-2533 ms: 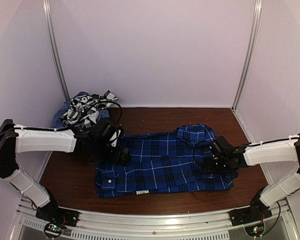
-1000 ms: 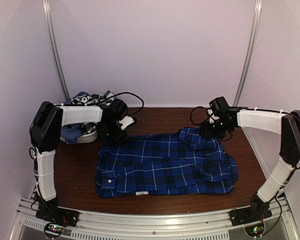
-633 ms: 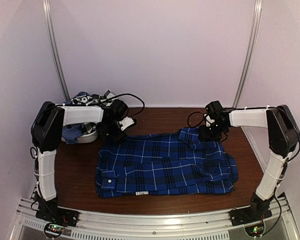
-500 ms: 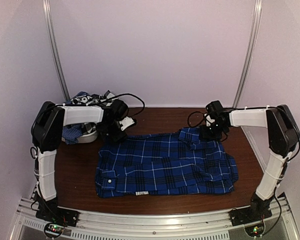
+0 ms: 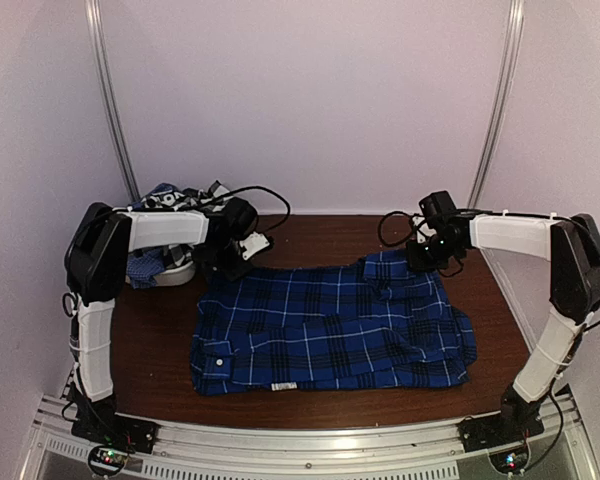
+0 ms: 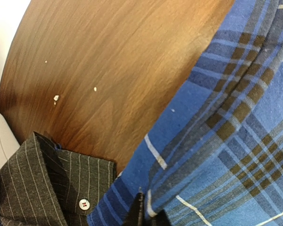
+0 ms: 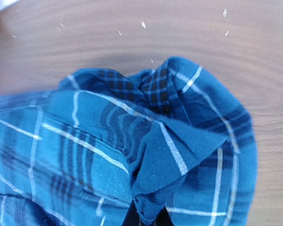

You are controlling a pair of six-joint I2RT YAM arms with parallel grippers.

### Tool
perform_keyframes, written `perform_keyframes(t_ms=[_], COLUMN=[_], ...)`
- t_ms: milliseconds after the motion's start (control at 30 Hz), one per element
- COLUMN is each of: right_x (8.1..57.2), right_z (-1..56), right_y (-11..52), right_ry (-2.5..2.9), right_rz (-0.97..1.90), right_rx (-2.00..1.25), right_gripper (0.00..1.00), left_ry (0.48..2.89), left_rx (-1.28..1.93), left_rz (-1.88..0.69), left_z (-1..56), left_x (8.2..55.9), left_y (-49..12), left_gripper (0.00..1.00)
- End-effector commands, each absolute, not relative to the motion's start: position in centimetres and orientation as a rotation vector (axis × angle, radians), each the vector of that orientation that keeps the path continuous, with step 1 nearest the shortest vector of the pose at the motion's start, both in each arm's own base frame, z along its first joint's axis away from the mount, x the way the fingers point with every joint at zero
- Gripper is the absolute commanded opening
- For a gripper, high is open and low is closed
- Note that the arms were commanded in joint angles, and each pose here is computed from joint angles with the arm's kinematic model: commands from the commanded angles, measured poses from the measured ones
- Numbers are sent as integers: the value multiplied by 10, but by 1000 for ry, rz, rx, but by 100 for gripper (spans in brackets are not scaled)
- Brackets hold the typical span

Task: Fold and stack the long sleeve shirts
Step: Pick up the 1/3-folded shirt from the center of the board, then fold the 1/3-folded shirt at the center of the board.

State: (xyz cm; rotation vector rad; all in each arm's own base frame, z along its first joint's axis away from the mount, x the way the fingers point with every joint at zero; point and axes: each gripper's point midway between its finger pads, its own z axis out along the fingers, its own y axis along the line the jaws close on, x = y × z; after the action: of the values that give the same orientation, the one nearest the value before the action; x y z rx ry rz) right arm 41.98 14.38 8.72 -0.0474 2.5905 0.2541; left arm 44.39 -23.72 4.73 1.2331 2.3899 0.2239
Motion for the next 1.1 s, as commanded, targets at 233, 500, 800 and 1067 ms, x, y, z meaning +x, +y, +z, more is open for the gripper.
perform_keyframes(t_ms=[233,500,800,1067], right_x=[360,291,219,169], right_z=[200,238,288,321], right_y=[136,128,118,106], right_ry=[2441,2419,2353,2285], right_rz=[411,529,661,734], right_rx=[-64,-62,-48,-1], right_gripper=[0,0,0,0], left_ry=[2349,2311,2325,2358], left_rx=[1124,1119,1151,1168], left_rz=[178,159,209,258], left_z=[98,124,112,94], left_x=[437,404,377,357], left_y=[-237,-238,-240,-238], left_gripper=[0,0,0,0])
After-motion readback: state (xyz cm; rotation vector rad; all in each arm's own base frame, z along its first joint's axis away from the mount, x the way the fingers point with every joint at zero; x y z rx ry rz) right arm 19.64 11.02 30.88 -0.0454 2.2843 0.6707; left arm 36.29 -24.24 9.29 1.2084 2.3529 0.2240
